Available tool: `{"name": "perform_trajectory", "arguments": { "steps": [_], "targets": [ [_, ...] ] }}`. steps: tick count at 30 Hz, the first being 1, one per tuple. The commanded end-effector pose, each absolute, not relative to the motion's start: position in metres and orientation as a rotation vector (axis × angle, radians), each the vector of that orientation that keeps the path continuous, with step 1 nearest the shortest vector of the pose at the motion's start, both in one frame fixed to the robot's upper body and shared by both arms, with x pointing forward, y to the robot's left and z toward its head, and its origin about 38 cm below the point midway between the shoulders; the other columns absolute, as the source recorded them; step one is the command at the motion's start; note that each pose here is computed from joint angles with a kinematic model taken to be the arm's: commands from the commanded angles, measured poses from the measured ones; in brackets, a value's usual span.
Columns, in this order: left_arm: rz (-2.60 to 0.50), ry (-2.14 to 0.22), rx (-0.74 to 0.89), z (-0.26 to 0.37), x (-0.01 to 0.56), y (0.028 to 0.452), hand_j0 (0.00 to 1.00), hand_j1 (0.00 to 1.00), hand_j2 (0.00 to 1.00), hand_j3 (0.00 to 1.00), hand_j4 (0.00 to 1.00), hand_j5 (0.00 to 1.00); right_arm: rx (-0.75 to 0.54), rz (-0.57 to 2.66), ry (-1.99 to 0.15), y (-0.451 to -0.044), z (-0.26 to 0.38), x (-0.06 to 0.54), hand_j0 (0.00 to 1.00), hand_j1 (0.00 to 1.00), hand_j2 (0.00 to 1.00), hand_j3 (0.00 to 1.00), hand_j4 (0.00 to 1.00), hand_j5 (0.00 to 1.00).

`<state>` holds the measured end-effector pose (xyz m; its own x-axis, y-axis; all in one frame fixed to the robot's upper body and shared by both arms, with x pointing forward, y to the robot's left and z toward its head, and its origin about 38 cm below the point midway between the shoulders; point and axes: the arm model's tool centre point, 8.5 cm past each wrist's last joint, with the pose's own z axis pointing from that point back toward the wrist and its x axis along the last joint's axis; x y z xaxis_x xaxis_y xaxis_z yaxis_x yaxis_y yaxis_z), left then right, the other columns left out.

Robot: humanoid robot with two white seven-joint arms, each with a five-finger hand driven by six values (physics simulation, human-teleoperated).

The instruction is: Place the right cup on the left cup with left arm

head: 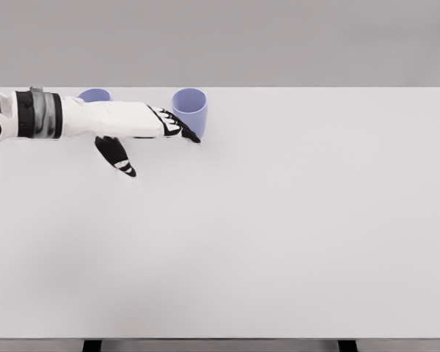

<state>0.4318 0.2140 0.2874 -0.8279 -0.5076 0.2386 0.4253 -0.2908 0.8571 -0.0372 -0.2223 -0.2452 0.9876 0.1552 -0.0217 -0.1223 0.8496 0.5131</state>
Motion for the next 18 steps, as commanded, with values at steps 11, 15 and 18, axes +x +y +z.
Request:
{"name": "perform_trajectory", "arguments": {
  "steps": [11, 15, 18],
  "targets": [
    [-1.968, -1.437, 0.076, 0.3, 0.519, 0.182, 1.0, 1.0, 1.0, 1.0, 1.0, 1.0, 0.537, 0.147, 0.064, -0.222, -0.245, -0.038, 1.0, 1.0, 1.0, 1.0, 1.0, 1.0],
    [-1.98, -1.401, 0.071, 0.292, 0.528, 0.172, 1.0, 1.0, 1.0, 1.0, 1.0, 1.0, 0.537, 0.148, 0.063, -0.222, -0.245, -0.037, 1.0, 1.0, 1.0, 1.0, 1.0, 1.0],
    [-1.973, -1.374, 0.077, 0.286, 0.531, 0.177, 1.0, 1.0, 1.0, 1.0, 1.0, 1.0, 0.537, 0.147, 0.064, -0.222, -0.245, -0.038, 1.0, 1.0, 1.0, 1.0, 1.0, 1.0]
  ]
}}
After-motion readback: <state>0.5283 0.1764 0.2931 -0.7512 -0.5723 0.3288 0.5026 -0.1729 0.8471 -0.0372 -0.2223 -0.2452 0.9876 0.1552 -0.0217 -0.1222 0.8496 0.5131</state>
